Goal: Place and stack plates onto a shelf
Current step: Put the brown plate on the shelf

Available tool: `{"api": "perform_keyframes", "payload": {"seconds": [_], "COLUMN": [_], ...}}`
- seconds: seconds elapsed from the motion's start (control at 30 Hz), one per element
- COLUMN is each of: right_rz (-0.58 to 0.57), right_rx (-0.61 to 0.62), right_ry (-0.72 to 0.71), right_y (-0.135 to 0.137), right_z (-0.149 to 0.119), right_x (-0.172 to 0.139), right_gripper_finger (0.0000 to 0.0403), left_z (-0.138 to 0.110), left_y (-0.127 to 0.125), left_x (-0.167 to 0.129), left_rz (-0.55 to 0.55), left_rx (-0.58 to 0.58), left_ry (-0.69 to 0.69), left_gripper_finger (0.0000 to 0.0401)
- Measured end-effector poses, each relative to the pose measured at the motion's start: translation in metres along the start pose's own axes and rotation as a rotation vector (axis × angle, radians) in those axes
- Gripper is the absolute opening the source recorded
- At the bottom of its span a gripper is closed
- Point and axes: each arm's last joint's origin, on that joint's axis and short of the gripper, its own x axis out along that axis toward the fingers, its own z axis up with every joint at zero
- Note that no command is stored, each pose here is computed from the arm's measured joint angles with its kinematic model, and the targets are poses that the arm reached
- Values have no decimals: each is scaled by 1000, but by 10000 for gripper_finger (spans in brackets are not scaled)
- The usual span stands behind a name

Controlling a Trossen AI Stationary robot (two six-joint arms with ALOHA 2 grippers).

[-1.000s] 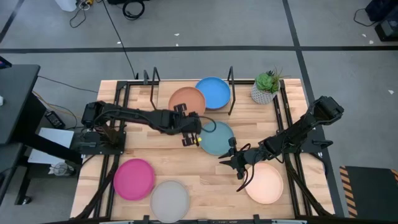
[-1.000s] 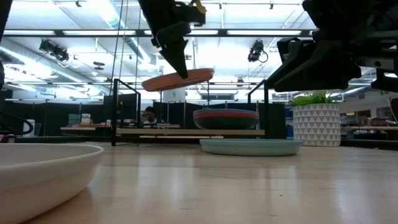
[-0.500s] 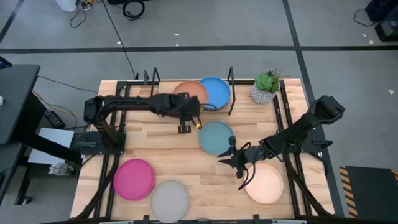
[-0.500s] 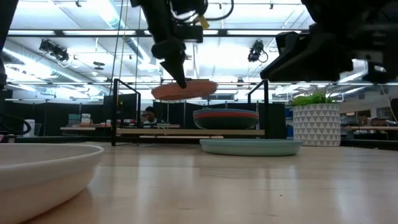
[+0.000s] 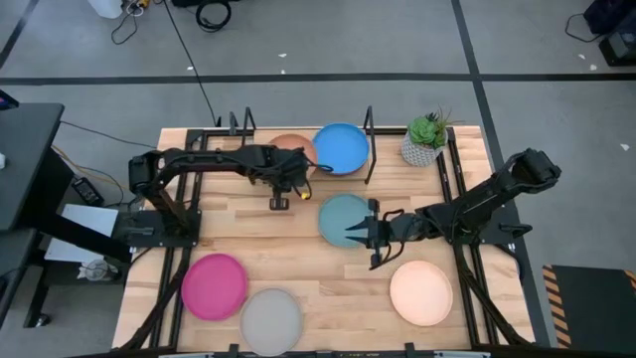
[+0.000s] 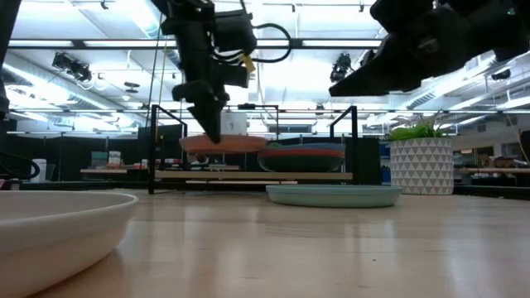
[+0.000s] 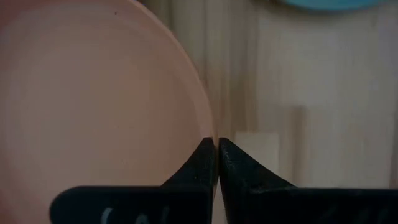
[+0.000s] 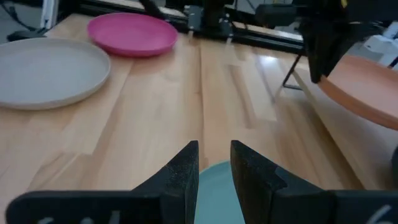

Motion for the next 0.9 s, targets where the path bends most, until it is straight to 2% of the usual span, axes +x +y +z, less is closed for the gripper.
{"api": "perform_keyframes", "payload": {"seconds": [0.2, 0.37, 0.5, 0.7, 0.9], "right_rz": [-24, -42, -57, -63, -71], "right_rx": [5, 9, 10, 8, -11], "right_ry": [-50, -50, -51, -45, -41], "right_y": [-3, -6, -5, -2, -1], "right_z": [2, 1, -1, -8, -11], "right_x": [8, 9, 12, 20, 23], "right_gripper_finger": [99, 99, 99, 99, 99], "left_z": [-10, -21, -30, -38, -57], "left_y": [4, 20, 37, 53, 61], "left_x": [-17, -30, -22, -2, 9], "left_rz": [19, 47, 60, 115, 69], "left_rx": [18, -21, -57, -48, -94], "left_ry": [-33, -37, -6, -70, -32], "left_gripper_finger": [13, 13, 13, 13, 13]}}
